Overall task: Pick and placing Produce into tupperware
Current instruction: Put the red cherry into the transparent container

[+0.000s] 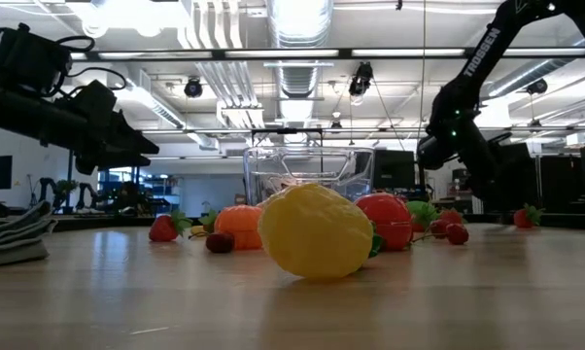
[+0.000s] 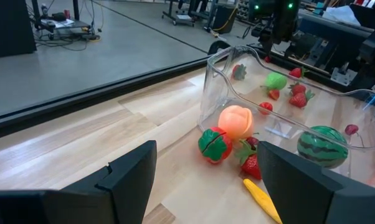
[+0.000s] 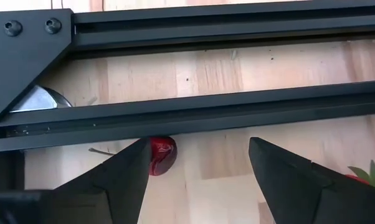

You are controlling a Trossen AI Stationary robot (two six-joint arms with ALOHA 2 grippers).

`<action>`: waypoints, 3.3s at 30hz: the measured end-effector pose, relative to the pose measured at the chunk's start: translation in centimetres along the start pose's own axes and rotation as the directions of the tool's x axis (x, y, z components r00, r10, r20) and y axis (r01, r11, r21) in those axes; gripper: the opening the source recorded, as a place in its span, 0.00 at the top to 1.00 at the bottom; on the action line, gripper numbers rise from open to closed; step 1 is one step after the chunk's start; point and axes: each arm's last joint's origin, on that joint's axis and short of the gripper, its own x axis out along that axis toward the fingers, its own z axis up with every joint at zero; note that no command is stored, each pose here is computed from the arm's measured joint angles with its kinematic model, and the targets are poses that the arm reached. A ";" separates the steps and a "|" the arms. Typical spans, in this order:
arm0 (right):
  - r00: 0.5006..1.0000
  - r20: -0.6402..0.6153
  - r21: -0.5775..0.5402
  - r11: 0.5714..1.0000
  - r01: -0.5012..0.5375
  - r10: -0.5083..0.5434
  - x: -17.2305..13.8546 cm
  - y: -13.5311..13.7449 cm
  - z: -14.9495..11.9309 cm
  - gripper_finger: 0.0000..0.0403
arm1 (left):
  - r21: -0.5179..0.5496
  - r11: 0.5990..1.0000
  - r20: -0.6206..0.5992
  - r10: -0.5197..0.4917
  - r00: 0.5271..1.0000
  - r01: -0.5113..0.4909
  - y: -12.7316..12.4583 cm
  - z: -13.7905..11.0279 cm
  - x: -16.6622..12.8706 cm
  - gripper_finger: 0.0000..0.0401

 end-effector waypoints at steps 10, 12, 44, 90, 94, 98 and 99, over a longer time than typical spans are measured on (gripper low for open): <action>1.000 -0.018 -0.005 1.000 -0.004 0.004 0.2 0.0 -0.1 0.35 | 0.000 1.000 0.000 0.003 1.000 -0.003 0.0 0.0 0.0 0.34; 1.000 -0.025 -0.028 1.000 -0.005 0.004 0.2 0.0 -0.2 0.35 | 0.000 1.000 0.000 0.003 1.000 -0.003 0.0 0.0 0.0 0.34; 0.994 -0.101 -0.007 1.000 -0.030 0.029 -1.4 1.6 -0.1 0.25 | 0.000 1.000 -0.001 0.000 1.000 0.000 0.0 0.0 0.0 0.34; 0.986 -0.137 0.167 0.979 0.116 -0.093 0.0 2.6 -0.5 0.32 | 0.000 1.000 -0.001 -0.001 1.000 0.001 0.0 0.0 0.0 0.34; 0.984 -0.143 0.167 0.977 0.130 -0.106 -0.1 2.5 -0.5 0.44 | 0.000 1.000 -0.001 -0.001 1.000 0.001 0.0 0.0 0.0 0.34; 0.984 -0.138 0.172 0.975 0.138 -0.115 -0.1 2.3 -0.6 0.57 | 0.000 1.000 0.000 0.000 1.000 0.000 0.0 0.0 0.0 0.34; 0.984 -0.137 0.176 0.974 0.141 -0.118 -0.2 2.2 -0.6 0.60 | 0.000 1.000 -0.001 0.000 1.000 0.000 0.0 0.0 0.0 0.34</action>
